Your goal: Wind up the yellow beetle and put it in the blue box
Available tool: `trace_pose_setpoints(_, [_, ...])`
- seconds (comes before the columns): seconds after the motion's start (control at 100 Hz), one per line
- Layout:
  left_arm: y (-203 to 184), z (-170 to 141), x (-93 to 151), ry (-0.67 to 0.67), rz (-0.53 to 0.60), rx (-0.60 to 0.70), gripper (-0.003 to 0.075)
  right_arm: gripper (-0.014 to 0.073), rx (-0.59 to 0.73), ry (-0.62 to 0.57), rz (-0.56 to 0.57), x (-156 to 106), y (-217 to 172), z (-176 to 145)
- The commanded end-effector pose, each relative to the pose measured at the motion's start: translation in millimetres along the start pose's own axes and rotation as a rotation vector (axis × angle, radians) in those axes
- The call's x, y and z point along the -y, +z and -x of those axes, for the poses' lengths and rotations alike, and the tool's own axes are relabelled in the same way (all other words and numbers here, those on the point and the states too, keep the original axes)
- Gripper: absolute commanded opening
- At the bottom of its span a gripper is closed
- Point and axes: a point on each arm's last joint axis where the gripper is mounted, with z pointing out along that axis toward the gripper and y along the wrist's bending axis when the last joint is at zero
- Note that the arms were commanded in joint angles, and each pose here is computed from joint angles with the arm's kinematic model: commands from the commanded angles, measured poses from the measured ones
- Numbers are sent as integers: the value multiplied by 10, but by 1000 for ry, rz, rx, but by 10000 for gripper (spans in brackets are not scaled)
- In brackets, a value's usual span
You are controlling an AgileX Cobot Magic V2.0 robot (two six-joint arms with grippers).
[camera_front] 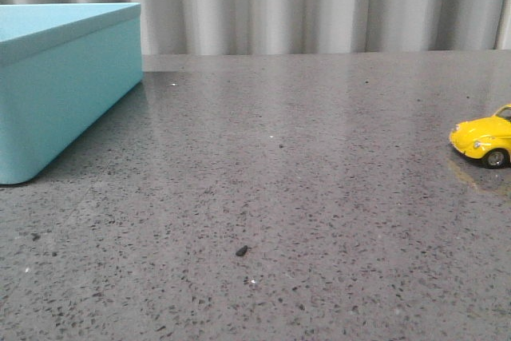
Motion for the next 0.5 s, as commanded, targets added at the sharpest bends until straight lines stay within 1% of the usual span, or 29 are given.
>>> trace_pose_setpoints(0.0, [5, -37, 7, -24, 11, 46, -21, -43, 20, -6, -4, -4, 16, -47])
trace_pose_setpoints(0.49, [5, -36, 9, -35, 7, 47, -21, -43, 20, -6, -4, -4, 16, -47])
